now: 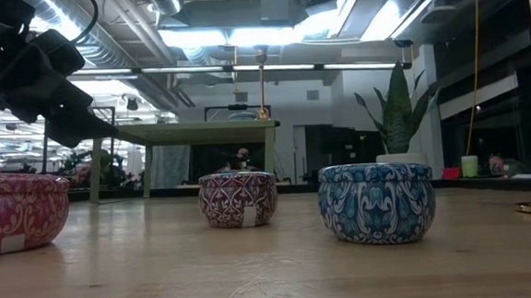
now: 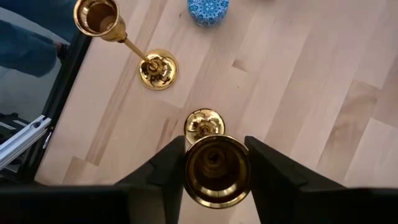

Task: Pick & Place candle stick holders
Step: Put the gold candle holder on the shelf

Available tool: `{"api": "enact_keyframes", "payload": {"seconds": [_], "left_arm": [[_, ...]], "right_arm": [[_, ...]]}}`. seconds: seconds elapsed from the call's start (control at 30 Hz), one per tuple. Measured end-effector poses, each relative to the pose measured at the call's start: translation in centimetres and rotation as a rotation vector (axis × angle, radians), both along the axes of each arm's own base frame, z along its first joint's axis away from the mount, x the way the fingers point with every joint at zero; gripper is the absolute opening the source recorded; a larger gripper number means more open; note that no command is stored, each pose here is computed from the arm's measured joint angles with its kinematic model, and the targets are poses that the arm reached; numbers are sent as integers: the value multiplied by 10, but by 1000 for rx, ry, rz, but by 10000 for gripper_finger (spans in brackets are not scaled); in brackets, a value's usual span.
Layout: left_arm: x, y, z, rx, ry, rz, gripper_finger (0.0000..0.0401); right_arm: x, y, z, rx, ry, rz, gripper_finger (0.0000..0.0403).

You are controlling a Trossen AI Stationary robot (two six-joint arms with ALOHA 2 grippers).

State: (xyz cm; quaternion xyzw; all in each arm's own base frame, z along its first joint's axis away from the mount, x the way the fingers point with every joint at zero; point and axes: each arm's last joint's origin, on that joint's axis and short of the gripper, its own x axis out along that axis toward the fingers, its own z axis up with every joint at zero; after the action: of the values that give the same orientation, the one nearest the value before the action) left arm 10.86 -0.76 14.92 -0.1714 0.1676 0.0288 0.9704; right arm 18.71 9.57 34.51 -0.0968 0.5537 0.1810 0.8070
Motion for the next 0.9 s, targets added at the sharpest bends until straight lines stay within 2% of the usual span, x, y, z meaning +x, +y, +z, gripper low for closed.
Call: {"api": "enact_keyframes", "payload": {"seconds": [0.3,0.4,0.53,0.9], "left_arm": [[0,0,0,0,0,0,354],[0,0,0,0,0,0,352],[0,0,0,0,0,0,354],[0,0,0,0,0,0,354]], "right_arm": [[0,0,0,-2,3,5,154],[1,-1,0,-37,-24,13,159],[5,-3,1,-79,-69,18,144],[34,-19,3,-131,-225,59,156]]}}
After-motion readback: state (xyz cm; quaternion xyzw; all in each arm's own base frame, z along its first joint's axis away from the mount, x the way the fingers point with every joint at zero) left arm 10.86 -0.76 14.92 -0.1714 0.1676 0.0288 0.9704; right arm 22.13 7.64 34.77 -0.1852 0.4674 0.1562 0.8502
